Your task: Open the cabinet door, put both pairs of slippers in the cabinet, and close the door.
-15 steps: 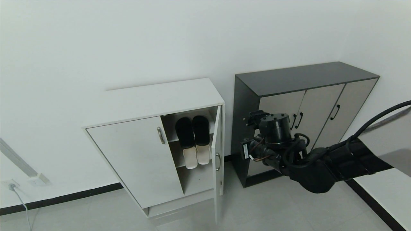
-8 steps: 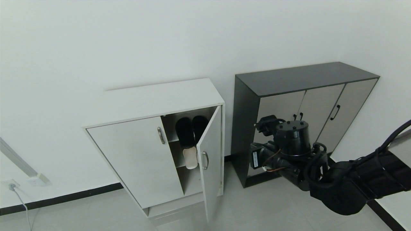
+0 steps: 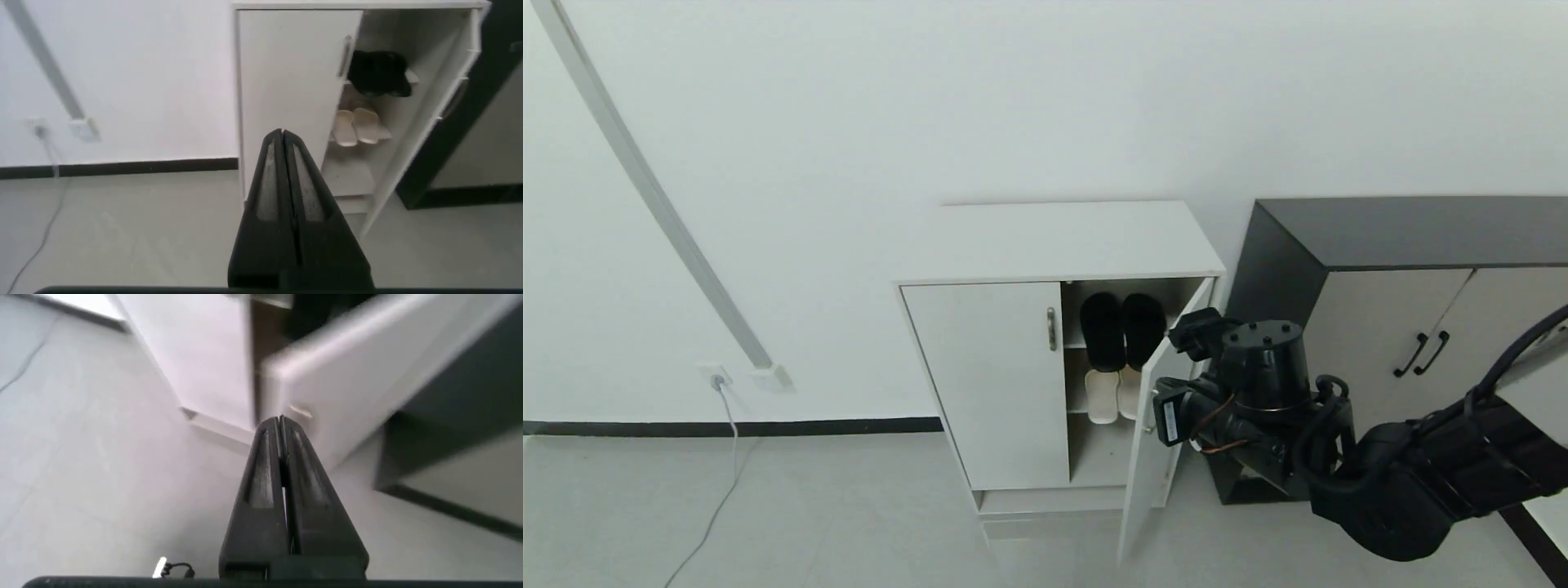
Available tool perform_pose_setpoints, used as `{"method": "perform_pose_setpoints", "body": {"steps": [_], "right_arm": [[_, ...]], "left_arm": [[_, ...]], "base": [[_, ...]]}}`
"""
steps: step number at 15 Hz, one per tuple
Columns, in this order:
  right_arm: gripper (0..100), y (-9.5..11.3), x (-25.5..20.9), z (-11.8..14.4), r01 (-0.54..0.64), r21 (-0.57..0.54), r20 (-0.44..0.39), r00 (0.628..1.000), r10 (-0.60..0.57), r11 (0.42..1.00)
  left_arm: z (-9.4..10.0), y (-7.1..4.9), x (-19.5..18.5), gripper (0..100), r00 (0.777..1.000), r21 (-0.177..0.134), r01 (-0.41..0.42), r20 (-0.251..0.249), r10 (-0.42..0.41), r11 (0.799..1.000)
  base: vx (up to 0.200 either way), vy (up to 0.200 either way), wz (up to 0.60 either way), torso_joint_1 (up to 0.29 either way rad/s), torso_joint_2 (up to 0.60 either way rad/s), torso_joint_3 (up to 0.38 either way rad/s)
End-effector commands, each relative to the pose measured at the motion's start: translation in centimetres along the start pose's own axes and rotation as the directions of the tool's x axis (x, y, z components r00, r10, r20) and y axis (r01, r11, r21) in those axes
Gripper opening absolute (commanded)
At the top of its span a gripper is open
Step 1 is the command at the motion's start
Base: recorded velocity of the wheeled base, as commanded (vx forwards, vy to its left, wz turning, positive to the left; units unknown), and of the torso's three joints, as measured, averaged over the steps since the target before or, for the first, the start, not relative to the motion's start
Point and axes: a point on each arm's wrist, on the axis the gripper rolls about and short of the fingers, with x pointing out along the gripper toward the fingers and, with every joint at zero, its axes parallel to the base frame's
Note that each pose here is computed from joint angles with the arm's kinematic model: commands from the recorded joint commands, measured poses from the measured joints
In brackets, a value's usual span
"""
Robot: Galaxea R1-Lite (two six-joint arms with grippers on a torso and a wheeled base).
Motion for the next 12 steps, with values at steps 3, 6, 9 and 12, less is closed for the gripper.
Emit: {"method": "perform_pose_setpoints", "body": {"steps": [3, 6, 9, 12], "right_arm": [[0, -0.1, 0.2, -0.7, 0.008, -0.009, 0.003, 1.000, -0.008, 1.000], [0, -0.2, -0.1, -1.0, 0.009, -0.009, 0.015, 1.000, -0.009, 1.000], [0, -0.7, -0.7, -2.1, 0.019, -0.011, -0.007, 1.000, -0.019, 1.000], [0, -1.3, -1.3, -3.2, 0.029, -0.009, -0.006, 1.000, -0.029, 1.000]], "left_arm": [[0.0, 0.0, 0.0, 0, 1.000, 0.000, 0.000, -0.001, 0.000, 1.000], [0.0, 0.0, 0.0, 0, 1.000, 0.000, 0.000, 0.000, 0.000, 1.000], [0.0, 0.0, 0.0, 0, 1.000, 0.001, 0.000, -0.001, 0.000, 1.000], [0.0, 0.0, 0.0, 0, 1.000, 0.003, 0.000, -0.001, 0.000, 1.000]], "base": [[0.000, 0.000, 0.00, 0.000, 0.00, 0.000], [0.000, 0.000, 0.00, 0.000, 0.00, 0.000], [0.000, 0.000, 0.00, 0.000, 0.00, 0.000], [0.200, 0.000, 0.00, -0.010, 0.00, 0.005]]}}
